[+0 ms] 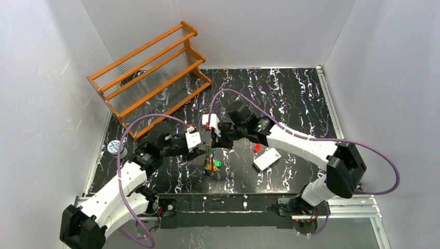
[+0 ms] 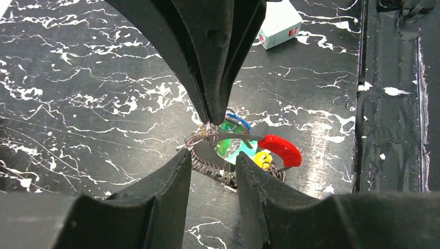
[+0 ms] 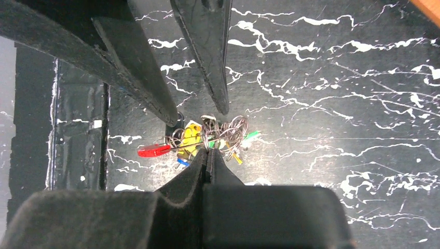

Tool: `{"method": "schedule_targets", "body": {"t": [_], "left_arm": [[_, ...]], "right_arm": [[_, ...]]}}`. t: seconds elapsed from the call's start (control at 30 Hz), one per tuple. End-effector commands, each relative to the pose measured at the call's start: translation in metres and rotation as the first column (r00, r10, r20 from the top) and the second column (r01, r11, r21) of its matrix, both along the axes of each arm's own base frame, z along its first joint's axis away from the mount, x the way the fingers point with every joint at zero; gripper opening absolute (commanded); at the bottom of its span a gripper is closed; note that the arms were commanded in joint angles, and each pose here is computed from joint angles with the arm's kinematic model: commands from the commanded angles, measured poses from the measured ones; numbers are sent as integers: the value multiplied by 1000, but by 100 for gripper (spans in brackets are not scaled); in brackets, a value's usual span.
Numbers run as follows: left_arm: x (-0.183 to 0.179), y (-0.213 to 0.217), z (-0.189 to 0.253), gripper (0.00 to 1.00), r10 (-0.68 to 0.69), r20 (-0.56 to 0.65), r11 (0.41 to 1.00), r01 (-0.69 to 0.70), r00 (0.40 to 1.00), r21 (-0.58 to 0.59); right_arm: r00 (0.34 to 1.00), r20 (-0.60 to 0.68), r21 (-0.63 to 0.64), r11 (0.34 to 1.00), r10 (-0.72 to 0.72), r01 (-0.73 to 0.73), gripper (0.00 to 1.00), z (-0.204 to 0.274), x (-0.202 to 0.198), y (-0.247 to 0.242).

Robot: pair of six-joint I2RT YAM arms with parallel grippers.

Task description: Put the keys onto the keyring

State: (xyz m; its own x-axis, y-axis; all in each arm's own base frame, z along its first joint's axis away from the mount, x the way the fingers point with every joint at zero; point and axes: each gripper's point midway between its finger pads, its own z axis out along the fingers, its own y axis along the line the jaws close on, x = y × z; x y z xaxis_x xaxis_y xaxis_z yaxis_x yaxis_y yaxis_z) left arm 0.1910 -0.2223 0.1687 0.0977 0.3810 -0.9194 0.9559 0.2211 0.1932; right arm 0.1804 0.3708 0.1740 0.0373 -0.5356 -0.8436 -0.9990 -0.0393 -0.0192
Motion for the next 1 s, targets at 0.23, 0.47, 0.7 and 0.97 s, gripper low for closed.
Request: {"method": "schedule_targets", "body": {"t": [0.23, 0.47, 0.7, 0.97], "left_arm": [[2, -15, 9, 28, -35, -20, 996, 33, 999, -79], [2, -19, 5, 20, -47, -39, 995, 43, 998, -91], [1, -19, -3, 14, -49, -62, 996, 44, 997, -78], [0, -19, -11, 0, -50, -87, 997, 45, 995, -55]], "right_arm": [[999, -34, 65, 998, 23, -20, 1, 26, -5, 12], [999, -40, 70, 997, 21, -19, 1, 25, -5, 12], [999, -40, 73, 997, 21, -18, 1, 26, -6, 12], [1000, -29, 78, 997, 12, -9, 1, 27, -4, 12]]}}
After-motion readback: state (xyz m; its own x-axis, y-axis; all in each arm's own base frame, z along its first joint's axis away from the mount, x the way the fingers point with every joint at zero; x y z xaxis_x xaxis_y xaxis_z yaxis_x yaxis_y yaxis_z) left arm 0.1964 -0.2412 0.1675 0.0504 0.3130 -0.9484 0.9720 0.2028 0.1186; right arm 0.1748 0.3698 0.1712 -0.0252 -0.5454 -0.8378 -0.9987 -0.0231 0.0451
